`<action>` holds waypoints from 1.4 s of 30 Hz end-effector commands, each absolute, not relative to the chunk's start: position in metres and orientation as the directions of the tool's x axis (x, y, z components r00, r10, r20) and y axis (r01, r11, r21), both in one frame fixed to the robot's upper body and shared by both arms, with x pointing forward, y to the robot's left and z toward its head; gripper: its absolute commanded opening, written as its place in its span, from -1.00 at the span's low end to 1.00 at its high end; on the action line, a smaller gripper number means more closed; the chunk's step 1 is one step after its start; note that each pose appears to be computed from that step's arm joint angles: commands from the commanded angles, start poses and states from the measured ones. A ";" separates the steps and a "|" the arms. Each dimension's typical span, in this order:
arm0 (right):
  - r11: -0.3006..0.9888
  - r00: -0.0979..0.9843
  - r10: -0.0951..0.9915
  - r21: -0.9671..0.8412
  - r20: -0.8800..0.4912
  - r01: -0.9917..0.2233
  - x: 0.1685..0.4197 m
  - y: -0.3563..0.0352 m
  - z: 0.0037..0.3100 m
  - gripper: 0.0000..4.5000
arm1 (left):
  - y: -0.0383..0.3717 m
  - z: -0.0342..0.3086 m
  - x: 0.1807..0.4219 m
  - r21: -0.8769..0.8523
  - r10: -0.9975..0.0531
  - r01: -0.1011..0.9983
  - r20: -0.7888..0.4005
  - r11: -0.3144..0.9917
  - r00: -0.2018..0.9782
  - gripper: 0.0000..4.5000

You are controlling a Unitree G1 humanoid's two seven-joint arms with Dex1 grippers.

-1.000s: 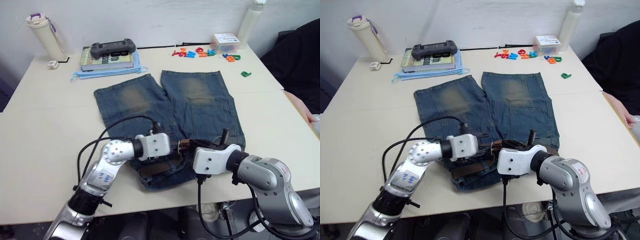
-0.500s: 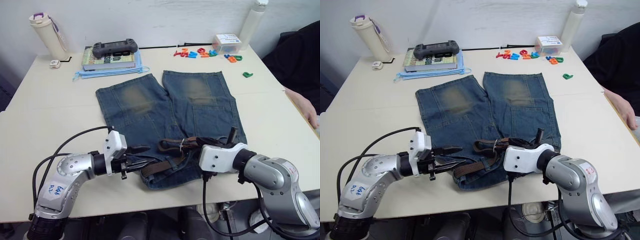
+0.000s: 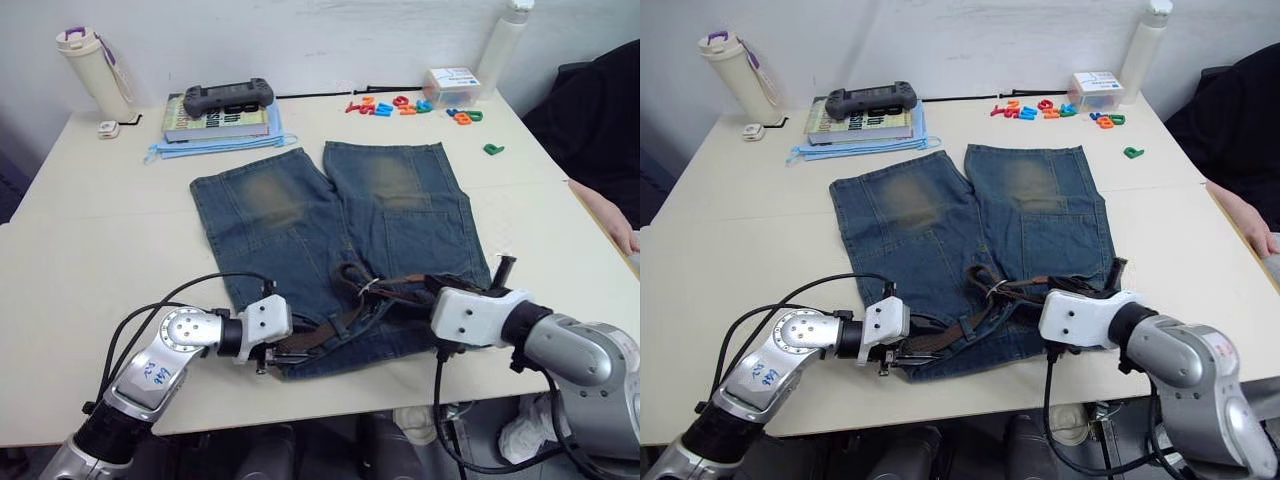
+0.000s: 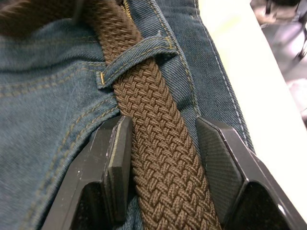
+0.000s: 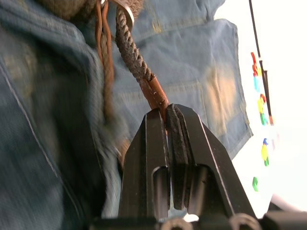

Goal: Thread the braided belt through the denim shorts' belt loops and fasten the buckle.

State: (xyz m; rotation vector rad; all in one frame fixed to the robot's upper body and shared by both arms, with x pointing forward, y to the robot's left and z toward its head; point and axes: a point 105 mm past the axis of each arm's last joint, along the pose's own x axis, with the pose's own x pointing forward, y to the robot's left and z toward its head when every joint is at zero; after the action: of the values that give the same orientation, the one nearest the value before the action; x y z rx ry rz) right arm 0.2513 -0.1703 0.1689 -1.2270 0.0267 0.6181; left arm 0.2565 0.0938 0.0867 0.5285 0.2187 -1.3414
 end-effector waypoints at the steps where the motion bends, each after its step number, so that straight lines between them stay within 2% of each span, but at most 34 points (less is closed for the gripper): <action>1: 0.196 0.876 0.338 -0.884 -0.344 -0.424 0.245 -0.200 0.169 -1.00 | 0.123 0.065 0.264 0.265 -0.773 0.949 -0.562 0.169 0.295 0.06; 9: 0.189 0.877 0.221 -0.863 -0.427 -0.468 0.228 -0.243 0.145 -1.00 | 0.155 0.056 0.266 0.294 -0.717 0.937 -0.611 0.188 0.336 0.06; 17: 0.187 0.870 0.215 -0.855 -0.444 -0.483 0.225 -0.247 0.138 -1.00 | 0.162 0.056 0.267 0.309 -0.705 0.928 -0.610 0.210 0.363 0.06; 33: 0.154 0.888 0.116 -0.875 -0.445 -0.458 0.227 -0.259 0.134 -1.00 | 0.223 0.054 0.277 0.356 -0.576 0.890 -0.678 0.285 0.456 0.06; 42: 0.162 0.906 0.117 -0.893 -0.406 -0.421 0.235 -0.248 0.141 -1.00 | 0.224 0.054 0.274 0.351 -0.577 0.890 -0.677 0.292 0.457 0.06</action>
State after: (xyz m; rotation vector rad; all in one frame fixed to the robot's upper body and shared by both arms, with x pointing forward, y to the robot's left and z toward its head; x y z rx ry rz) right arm 0.2317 -0.2308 0.1342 -1.3377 0.2262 0.4949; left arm 0.2759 0.1772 0.0854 0.7505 0.2333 -1.1486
